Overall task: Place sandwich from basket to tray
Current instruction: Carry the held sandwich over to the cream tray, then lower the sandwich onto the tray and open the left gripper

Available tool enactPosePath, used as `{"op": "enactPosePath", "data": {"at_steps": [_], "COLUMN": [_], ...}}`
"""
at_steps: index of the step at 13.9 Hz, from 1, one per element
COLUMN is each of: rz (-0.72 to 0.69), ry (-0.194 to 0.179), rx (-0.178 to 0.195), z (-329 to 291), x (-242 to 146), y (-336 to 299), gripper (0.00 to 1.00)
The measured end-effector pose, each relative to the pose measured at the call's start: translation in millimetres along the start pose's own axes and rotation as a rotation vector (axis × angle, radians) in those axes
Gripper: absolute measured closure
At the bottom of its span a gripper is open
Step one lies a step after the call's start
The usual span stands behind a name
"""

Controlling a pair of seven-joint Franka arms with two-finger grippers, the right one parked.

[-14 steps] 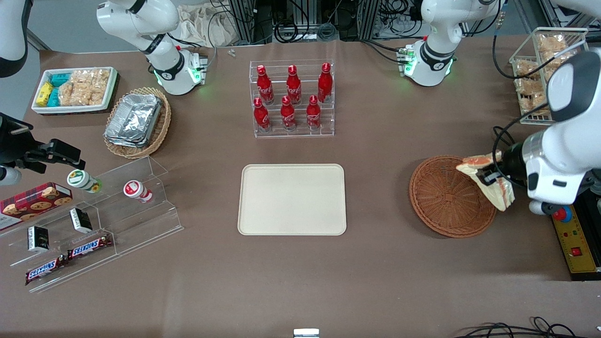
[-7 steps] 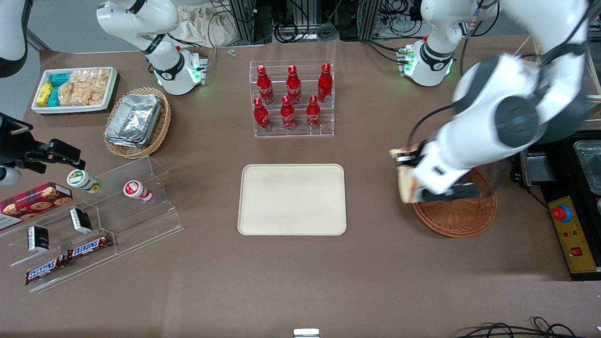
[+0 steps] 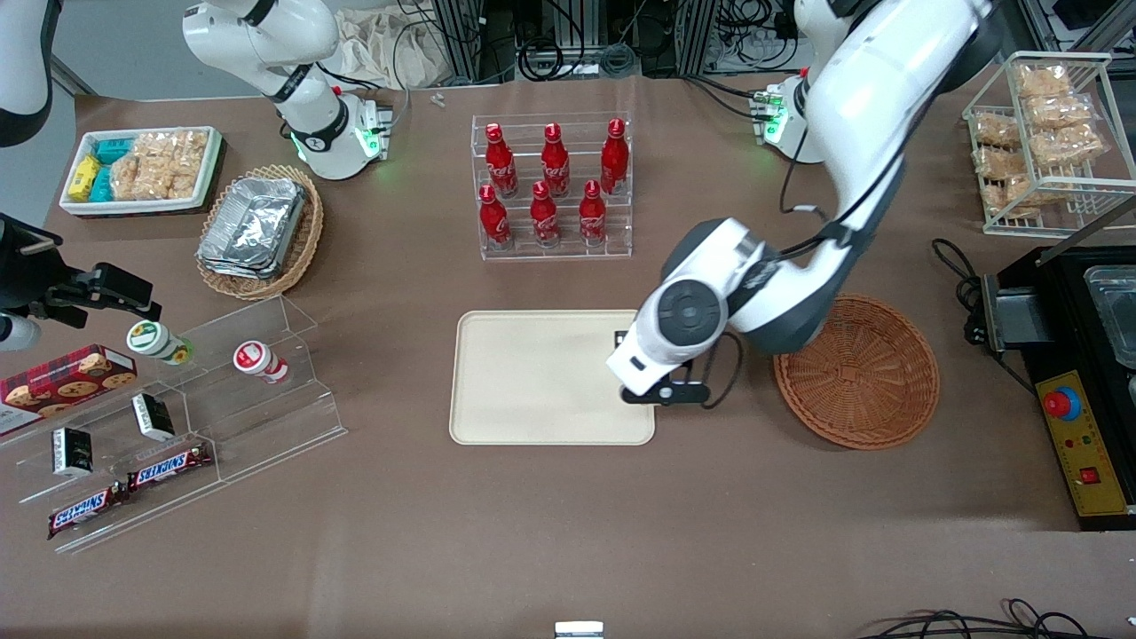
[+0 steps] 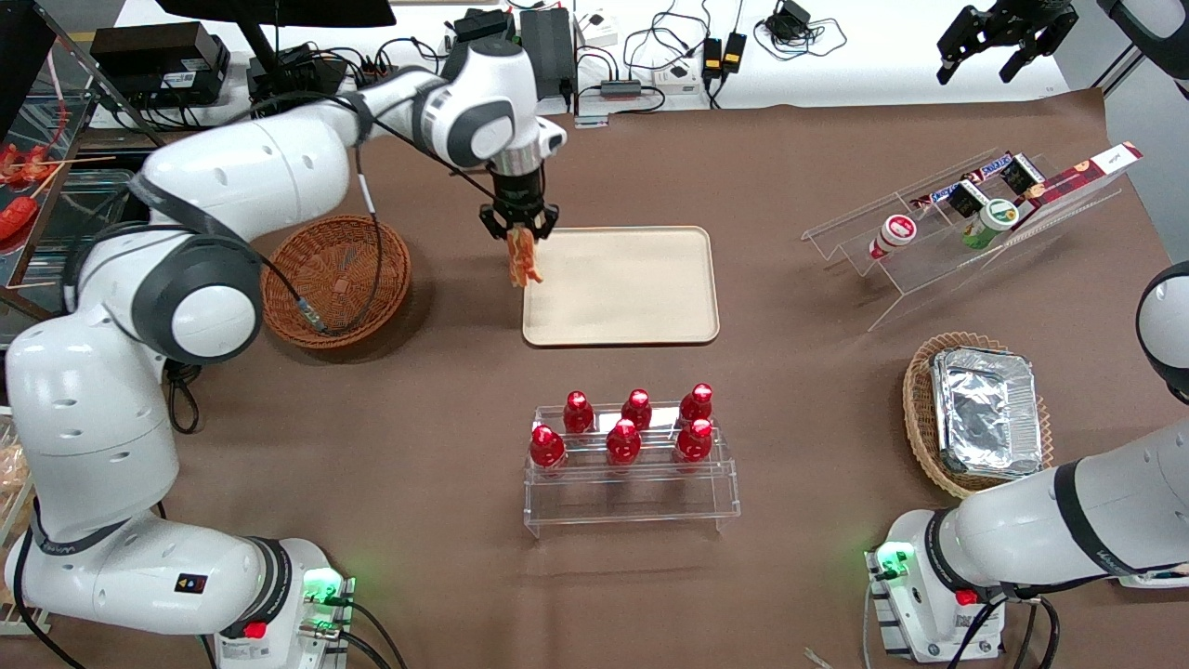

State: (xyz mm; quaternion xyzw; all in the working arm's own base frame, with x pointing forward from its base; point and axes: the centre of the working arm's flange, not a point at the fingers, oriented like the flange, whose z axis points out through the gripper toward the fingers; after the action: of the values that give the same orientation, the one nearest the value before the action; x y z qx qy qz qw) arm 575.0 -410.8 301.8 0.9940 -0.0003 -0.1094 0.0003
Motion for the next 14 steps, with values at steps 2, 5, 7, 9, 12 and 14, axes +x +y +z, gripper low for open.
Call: {"op": "enactPosePath", "data": {"at_steps": [2,5,7,9,12,14], "rz": [0.007,0.026,0.034,0.046,0.05,0.049], "ry": [0.003,0.013,0.021,0.025,0.023,0.021], "rx": [-0.009,0.019,0.012,0.019,0.024,0.026], "z": [26.6,58.1,72.3,82.4,87.7,89.5], "x": [1.5,5.9,8.4,4.9,2.2,2.7], "y": [13.3,18.2,22.0,29.3,33.4,32.8], "gripper": [0.8,0.8,0.8,0.8,0.81,0.67]}}
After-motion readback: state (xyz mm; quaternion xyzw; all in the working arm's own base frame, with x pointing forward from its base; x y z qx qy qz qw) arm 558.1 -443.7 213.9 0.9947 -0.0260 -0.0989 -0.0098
